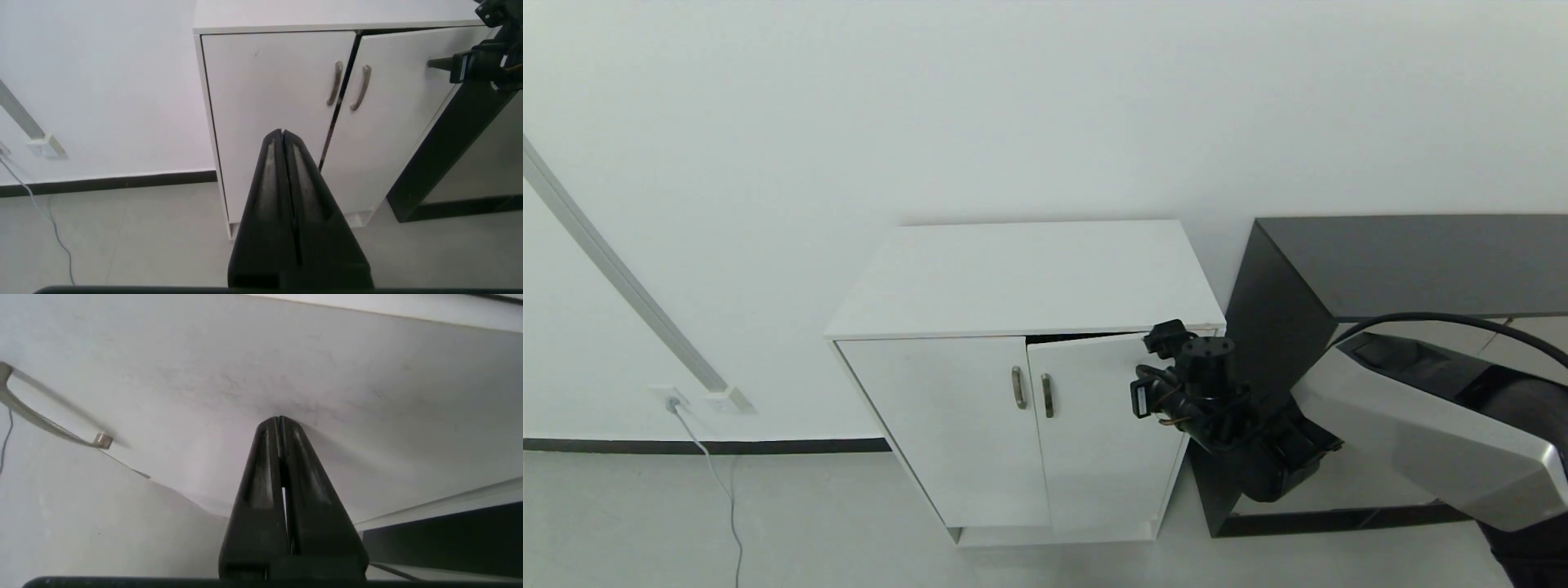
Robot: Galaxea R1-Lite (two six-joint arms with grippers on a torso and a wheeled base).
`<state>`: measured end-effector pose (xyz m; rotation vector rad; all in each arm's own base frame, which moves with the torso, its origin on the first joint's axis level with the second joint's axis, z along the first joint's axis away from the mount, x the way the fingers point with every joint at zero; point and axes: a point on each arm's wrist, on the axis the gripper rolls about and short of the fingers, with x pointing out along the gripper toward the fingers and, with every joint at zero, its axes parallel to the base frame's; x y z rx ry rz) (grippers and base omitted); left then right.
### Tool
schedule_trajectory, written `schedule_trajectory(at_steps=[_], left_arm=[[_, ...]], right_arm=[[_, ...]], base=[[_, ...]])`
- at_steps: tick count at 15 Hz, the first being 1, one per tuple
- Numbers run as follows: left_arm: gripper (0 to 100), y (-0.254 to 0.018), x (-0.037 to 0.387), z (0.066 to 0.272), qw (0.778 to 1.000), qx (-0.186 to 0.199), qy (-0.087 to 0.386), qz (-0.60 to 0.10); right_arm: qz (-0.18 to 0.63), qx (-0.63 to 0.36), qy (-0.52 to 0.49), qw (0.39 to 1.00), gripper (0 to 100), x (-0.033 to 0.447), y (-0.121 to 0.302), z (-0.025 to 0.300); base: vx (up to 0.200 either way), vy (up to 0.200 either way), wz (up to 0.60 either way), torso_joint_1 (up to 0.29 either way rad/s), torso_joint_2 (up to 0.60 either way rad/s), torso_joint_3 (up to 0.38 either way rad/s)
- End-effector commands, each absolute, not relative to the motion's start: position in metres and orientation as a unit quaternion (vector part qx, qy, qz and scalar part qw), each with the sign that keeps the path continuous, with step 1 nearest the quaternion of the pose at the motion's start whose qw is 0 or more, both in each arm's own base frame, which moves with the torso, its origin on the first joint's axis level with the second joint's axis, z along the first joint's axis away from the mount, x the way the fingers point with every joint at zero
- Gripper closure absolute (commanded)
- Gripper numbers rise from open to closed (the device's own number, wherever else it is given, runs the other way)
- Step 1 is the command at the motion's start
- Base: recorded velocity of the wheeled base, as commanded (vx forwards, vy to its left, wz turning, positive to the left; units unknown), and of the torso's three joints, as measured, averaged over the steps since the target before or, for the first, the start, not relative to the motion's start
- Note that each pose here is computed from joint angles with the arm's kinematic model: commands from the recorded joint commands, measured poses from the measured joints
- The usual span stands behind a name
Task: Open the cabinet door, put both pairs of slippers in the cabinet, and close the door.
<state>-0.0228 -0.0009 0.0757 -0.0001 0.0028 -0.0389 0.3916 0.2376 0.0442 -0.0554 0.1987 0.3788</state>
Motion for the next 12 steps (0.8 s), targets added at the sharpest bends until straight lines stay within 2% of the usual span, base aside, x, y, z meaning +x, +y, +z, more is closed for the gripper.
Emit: schedule_trajectory(at_steps=[1,12], left_arm=[[100,-0.0009,-0.0227,0.0757,1.0,-0.001,0.002,-0.019],[100,-0.0009,-0.0227,0.0757,1.0,-0.001,0.002,-0.019]], right_arm=[[0.188,-0.028,0.1,0.977,100,0.3933,0.2386,0.041],[0.187,-0.028,0.097,0.977,100,0.3983,0.2417,0.0382]], base=[[0.0,0.0,0.0,0.0,0.0,0.0],[0.0,0.0,0.0,0.0,0.0,0.0]])
